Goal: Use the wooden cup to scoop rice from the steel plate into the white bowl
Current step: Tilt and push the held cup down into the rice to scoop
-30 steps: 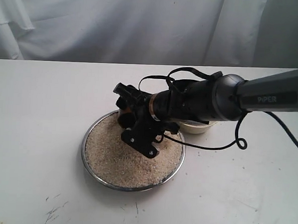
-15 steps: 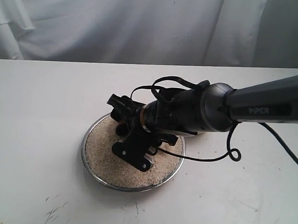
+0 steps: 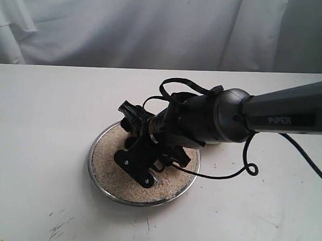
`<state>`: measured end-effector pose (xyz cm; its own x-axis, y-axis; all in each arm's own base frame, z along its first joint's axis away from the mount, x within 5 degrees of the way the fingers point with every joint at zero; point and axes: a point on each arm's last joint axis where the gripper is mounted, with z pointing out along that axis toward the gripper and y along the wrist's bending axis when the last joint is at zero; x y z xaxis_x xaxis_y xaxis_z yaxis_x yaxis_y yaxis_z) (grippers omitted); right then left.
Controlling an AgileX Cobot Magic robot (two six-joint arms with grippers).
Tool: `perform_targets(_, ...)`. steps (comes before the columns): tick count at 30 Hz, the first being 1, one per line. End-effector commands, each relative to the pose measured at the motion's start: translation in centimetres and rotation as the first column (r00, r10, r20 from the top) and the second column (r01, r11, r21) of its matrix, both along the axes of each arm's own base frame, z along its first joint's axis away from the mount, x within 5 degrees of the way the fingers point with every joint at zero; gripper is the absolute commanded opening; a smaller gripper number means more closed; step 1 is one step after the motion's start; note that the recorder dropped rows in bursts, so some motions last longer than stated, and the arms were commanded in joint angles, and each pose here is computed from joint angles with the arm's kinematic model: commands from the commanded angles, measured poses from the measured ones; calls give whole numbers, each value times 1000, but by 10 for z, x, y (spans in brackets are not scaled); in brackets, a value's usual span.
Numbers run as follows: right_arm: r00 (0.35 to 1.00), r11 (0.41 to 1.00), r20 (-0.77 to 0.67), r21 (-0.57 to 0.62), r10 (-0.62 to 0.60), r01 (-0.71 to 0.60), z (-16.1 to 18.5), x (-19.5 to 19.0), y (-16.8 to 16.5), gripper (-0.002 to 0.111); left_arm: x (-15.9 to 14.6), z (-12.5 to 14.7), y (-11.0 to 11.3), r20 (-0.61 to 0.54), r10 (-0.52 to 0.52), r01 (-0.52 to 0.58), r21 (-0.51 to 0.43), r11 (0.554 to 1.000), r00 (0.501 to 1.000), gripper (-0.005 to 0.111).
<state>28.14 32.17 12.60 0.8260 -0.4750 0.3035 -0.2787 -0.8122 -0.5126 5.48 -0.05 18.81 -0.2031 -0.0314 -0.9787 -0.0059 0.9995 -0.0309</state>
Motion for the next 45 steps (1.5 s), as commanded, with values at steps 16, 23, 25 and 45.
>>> perform_targets(16,918,980,-352,-144,-184,141,-27,-32,-13,0,0,-1,0,7,-1,1,-4,1000,1000,0)
perform_targets(23,892,976,-400,-133,-212,172,-28,-34,-14,0,0,-1,0,7,-1,1,-4,1000,1000,0)
perform_targets(25,884,974,-410,-127,-222,186,-27,-32,-15,0,0,-1,0,7,-1,1,-4,1000,1000,0)
perform_targets(45,768,952,-574,-69,-283,300,-18,-21,-18,0,0,-1,0,7,-1,1,-4,1000,1000,0)
